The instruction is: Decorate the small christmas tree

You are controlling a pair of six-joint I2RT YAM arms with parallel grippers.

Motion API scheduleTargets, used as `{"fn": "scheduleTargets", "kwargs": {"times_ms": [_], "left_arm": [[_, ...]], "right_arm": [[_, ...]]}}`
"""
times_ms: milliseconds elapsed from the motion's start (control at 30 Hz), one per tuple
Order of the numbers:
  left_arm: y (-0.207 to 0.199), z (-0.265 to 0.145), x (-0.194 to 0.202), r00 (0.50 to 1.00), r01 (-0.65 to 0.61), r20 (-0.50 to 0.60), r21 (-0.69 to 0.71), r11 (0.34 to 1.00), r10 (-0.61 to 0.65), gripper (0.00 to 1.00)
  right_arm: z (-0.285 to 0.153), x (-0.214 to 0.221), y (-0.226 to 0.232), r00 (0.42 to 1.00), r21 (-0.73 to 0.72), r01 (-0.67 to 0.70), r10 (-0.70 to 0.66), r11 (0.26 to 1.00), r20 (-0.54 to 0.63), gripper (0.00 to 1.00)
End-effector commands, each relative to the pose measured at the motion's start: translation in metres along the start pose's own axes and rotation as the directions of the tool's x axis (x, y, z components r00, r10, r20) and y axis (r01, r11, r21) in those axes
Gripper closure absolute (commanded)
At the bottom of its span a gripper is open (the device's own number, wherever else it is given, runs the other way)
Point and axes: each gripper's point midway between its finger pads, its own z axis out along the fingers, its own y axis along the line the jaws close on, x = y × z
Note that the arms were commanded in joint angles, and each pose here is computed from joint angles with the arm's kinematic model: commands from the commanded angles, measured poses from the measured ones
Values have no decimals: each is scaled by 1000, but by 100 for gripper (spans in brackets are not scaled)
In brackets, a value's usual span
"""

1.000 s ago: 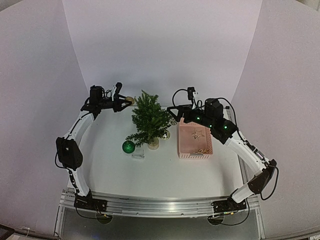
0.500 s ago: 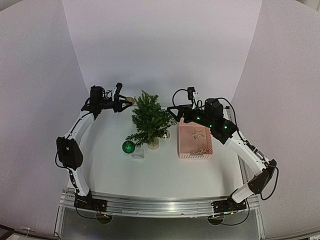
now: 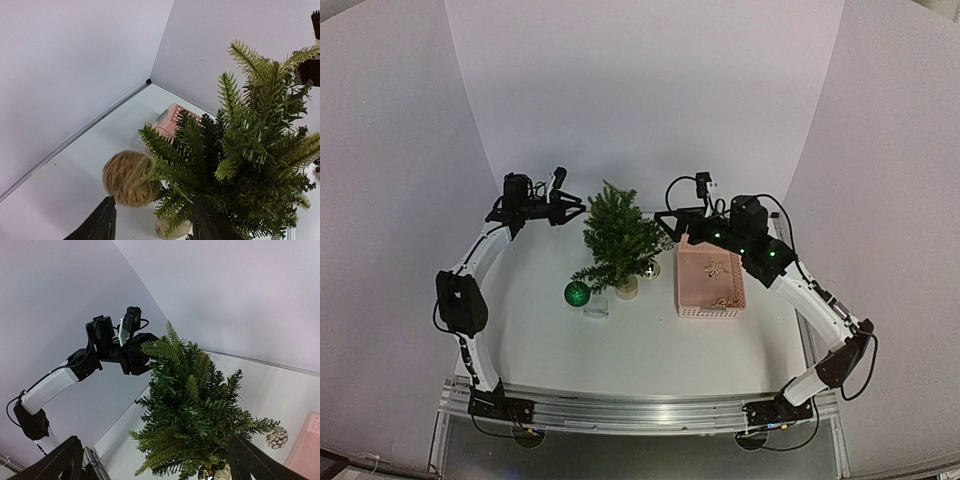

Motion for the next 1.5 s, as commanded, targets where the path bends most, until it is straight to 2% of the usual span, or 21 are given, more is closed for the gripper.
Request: {"fn": "scheduleTargets", "kwargs": {"times_ms": [0, 400, 667, 867, 1000, 1133, 1233, 1367, 1467], "left_arm": [[-8, -1, -20, 997, -60, 45, 23, 998, 58, 54], [-22, -9, -30, 992, -117, 49, 39, 992, 116, 49], [-47, -31, -44, 982, -186, 43, 28, 982, 185, 44], [-64, -52, -57, 979, -195, 55, -12, 981, 195, 37], [-68, -65, -60, 986, -155, 59, -47, 987, 157, 26], [-70, -76, -59, 989, -138, 49, -92, 986, 143, 18], [-67, -87, -56, 990, -124, 49, -143, 982, 132, 16], [-64, -99, -44, 994, -91, 41, -185, 978, 100, 15], [-62, -108, -33, 995, -84, 31, -216, 973, 93, 14]], "right_arm": [[-13, -24, 16, 998, -37, 36, -34, 999, 57, 2], [-14, -20, 8, 998, 1, 21, -21, 1000, 59, 2], [-34, -29, -35, 994, 205, -47, 25, 978, 106, 2], [-77, -10, -124, 978, 490, -210, 173, 846, 120, 2], [-107, 20, -179, 951, 622, -293, 289, 726, 110, 2], [-114, 66, -216, 915, 721, -287, 404, 631, 10, 4], [-103, 102, -232, 869, 758, -233, 480, 609, -119, 9], [-88, 135, -238, 786, 755, -172, 550, 633, -282, 17], [-77, 148, -235, 750, 662, -59, 470, 748, -465, 19]]}}
